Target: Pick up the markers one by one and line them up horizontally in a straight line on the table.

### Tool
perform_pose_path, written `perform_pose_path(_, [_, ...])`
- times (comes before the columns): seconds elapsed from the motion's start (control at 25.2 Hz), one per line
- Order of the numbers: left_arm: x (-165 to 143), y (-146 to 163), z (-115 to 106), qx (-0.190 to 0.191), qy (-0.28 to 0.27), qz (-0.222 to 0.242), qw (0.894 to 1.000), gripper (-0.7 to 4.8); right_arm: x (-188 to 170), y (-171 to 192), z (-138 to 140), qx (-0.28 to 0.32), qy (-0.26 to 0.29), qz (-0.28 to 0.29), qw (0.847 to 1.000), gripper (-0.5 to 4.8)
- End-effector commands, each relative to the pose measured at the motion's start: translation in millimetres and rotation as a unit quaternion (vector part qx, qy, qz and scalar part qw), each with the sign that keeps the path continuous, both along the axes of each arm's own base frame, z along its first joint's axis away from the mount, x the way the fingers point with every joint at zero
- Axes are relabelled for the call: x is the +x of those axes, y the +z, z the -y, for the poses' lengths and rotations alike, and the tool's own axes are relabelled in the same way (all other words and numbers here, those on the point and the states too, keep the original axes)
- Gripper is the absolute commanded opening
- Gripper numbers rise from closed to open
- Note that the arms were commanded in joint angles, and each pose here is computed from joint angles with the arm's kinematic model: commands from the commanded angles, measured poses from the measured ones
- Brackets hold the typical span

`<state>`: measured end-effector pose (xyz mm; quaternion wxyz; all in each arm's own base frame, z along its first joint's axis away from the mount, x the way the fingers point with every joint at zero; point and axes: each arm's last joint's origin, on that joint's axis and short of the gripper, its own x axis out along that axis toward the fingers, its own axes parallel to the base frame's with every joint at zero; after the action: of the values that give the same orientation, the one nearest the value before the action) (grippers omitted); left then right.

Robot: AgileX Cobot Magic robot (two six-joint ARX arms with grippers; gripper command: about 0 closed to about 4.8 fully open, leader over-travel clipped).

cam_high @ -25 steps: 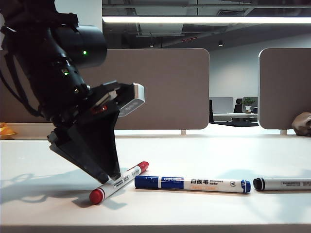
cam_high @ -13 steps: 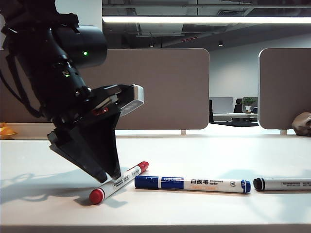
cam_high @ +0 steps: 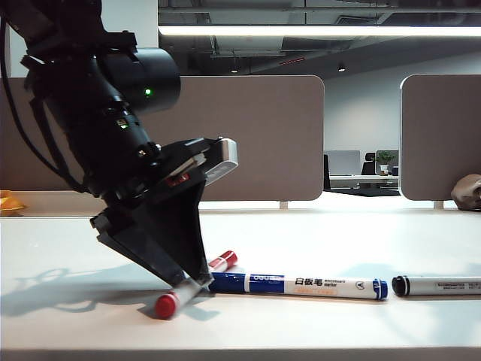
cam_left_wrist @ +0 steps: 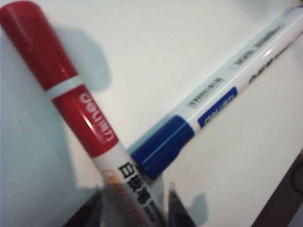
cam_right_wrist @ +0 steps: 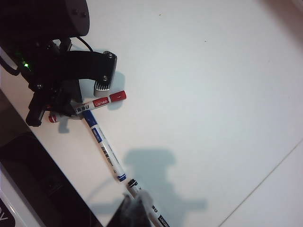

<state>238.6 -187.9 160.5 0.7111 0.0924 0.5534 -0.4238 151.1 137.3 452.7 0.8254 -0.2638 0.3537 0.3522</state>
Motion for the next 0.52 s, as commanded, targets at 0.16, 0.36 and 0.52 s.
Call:
perform_pose_path(0.16, [-6, -11, -5, 0.063, 0.009, -0.019, 0.998, 1.74, -1, 2, 1, 0.007, 0.000, 0.004, 1.000, -0.06])
perform_pose_path(0.36, [-9, -12, -10, 0.108, 0.005, -0.011, 0.994, 1.24, -1, 2, 1, 0.008, 0.000, 0.005, 1.000, -0.05])
perform_pose_path(0.52, [-7, -13, -17, 0.124, 0.017, -0.018, 0.992, 1.22, -1, 2, 1, 0.008, 0.001, 0.005, 1.000, -0.05])
